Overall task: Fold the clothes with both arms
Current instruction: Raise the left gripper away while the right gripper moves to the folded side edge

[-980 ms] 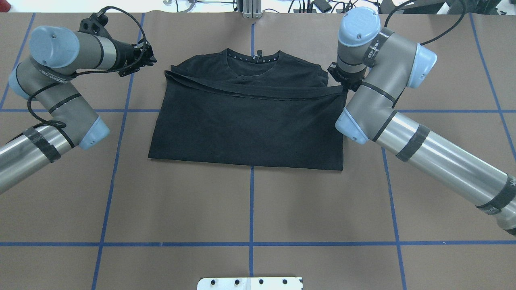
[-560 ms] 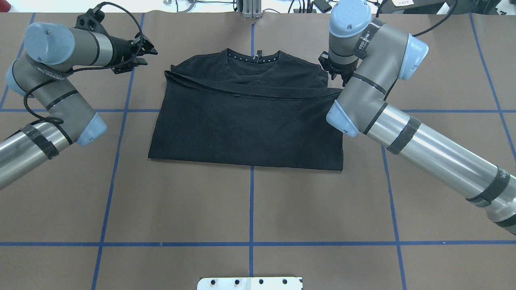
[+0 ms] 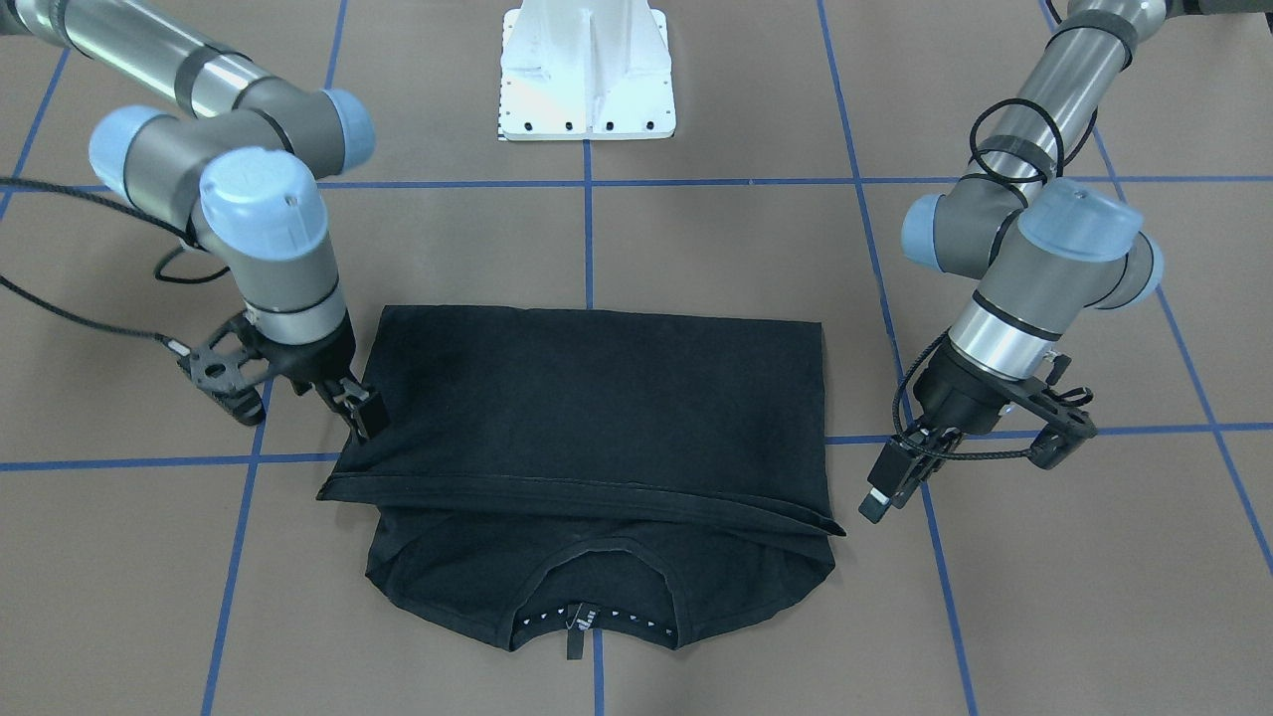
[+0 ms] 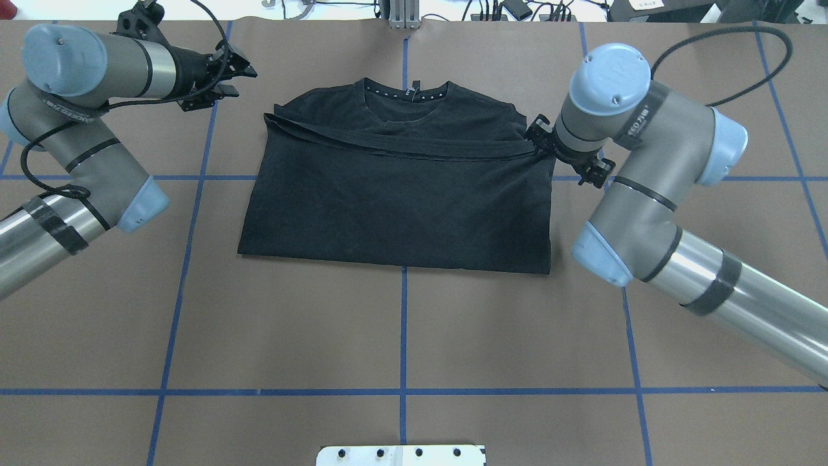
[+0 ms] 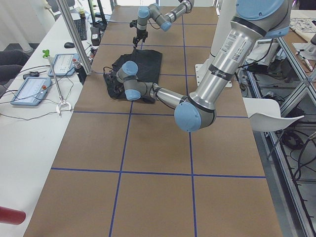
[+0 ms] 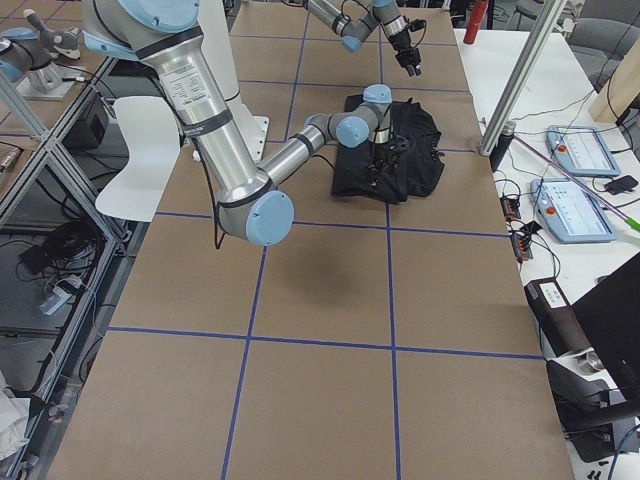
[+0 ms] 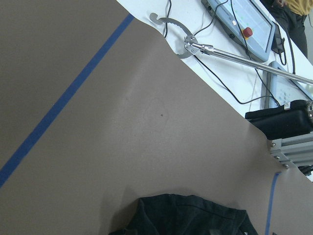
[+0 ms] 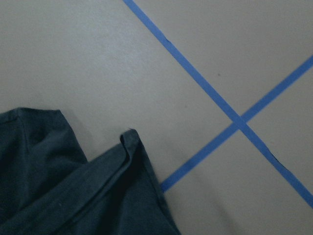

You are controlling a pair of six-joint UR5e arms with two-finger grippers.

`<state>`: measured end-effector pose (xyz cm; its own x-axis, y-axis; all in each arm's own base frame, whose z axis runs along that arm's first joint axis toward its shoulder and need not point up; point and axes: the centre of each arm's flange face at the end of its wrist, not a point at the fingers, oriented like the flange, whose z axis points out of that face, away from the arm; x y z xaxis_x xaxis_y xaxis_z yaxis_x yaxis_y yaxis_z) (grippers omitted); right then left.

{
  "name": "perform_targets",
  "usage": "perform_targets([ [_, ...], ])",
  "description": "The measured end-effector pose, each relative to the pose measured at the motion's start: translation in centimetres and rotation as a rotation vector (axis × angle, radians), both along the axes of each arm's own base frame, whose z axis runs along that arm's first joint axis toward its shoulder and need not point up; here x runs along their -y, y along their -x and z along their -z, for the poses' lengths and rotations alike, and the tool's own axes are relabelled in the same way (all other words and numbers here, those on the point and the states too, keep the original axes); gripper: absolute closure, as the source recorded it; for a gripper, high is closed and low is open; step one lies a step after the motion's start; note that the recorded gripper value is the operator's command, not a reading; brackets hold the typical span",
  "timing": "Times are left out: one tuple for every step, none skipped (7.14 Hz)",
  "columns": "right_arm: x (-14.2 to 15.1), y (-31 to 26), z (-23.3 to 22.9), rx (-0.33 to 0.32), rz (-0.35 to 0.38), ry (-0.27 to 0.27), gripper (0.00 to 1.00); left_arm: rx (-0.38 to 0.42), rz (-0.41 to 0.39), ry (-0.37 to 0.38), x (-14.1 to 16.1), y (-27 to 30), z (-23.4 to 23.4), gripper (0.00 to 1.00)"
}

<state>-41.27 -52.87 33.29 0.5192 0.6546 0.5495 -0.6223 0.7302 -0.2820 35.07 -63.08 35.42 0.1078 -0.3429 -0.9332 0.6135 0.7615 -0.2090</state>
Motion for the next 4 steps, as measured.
perform_targets([
  [-2.9,0.0,-0.5,0.039,-0.023,0.02,0.0,-0.003,0.0,-0.004,-0.3,0.3,0.1,0.42],
  [-5.4,-0.3,-1.6,0.119,-0.061,0.027,0.0,-0.004,0.001,-0.005,-0.6,0.6,0.1,0.42],
  [-7.4,-0.9,-3.3,0.226,-0.104,0.024,0.0,-0.004,0.003,-0.007,-0.7,0.7,0.2,0.42],
  [-9.0,-1.2,-4.7,0.304,-0.124,0.023,0.0,-0.004,0.005,-0.007,-0.7,0.8,0.5,0.42],
])
